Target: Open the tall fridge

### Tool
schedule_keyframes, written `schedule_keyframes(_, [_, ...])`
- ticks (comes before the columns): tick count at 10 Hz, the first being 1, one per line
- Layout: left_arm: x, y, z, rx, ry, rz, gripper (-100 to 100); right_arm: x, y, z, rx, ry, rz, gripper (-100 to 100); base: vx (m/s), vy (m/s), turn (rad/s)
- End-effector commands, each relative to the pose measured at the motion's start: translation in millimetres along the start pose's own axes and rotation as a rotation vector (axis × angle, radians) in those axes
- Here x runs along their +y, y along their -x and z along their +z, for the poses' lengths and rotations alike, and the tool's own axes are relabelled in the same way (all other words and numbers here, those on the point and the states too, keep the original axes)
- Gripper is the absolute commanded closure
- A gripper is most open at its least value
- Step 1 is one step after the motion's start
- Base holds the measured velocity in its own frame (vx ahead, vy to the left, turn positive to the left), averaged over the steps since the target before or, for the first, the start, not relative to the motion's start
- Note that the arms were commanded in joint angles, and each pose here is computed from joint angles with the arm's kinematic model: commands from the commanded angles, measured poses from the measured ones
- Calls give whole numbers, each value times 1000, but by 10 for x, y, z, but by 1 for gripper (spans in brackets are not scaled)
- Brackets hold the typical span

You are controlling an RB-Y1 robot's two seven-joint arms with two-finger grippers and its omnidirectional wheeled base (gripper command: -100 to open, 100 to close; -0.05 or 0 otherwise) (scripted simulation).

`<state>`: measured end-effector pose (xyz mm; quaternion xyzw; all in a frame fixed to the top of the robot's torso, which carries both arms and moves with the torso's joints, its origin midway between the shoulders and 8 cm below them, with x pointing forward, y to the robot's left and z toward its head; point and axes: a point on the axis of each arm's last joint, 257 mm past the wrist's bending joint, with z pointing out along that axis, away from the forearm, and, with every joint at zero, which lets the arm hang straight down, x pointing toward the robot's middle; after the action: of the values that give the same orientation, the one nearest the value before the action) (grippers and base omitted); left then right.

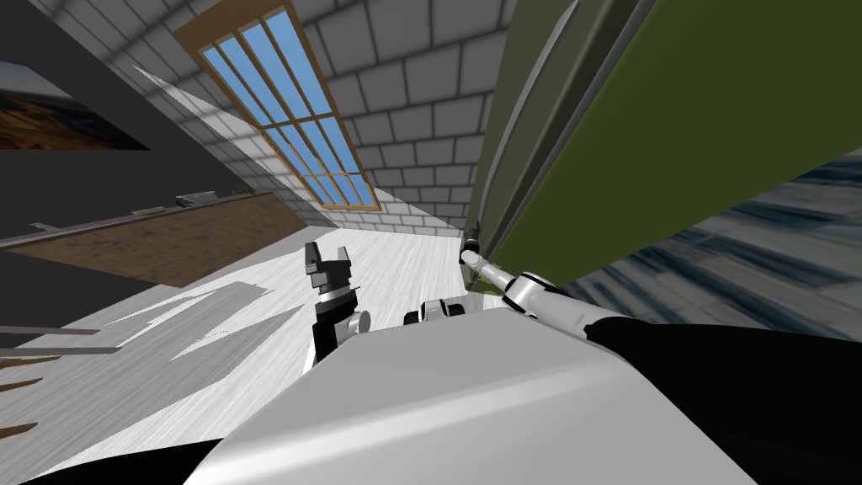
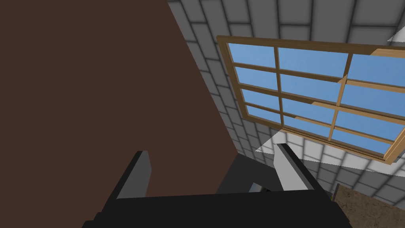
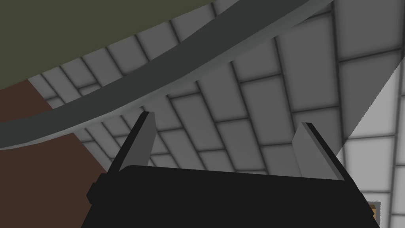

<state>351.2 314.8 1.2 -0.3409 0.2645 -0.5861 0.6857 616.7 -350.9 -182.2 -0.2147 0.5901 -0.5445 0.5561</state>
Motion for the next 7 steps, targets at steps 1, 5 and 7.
schedule_keyframes(1, [0, 0, 0, 0, 0, 0, 0, 79, 73, -190, -23, -4, 10, -100, -67, -187, 31])
schedule_keyframes(5, [0, -1, 0, 0, 0, 0, 0, -86, -374, -144, 40, -24, 2, -100, -44, -78, 156])
schedule_keyframes(7, [0, -1, 0, 0, 0, -1, 0, -193, -622, -111, 77, -39, -4, -100, -35, 25, 215])
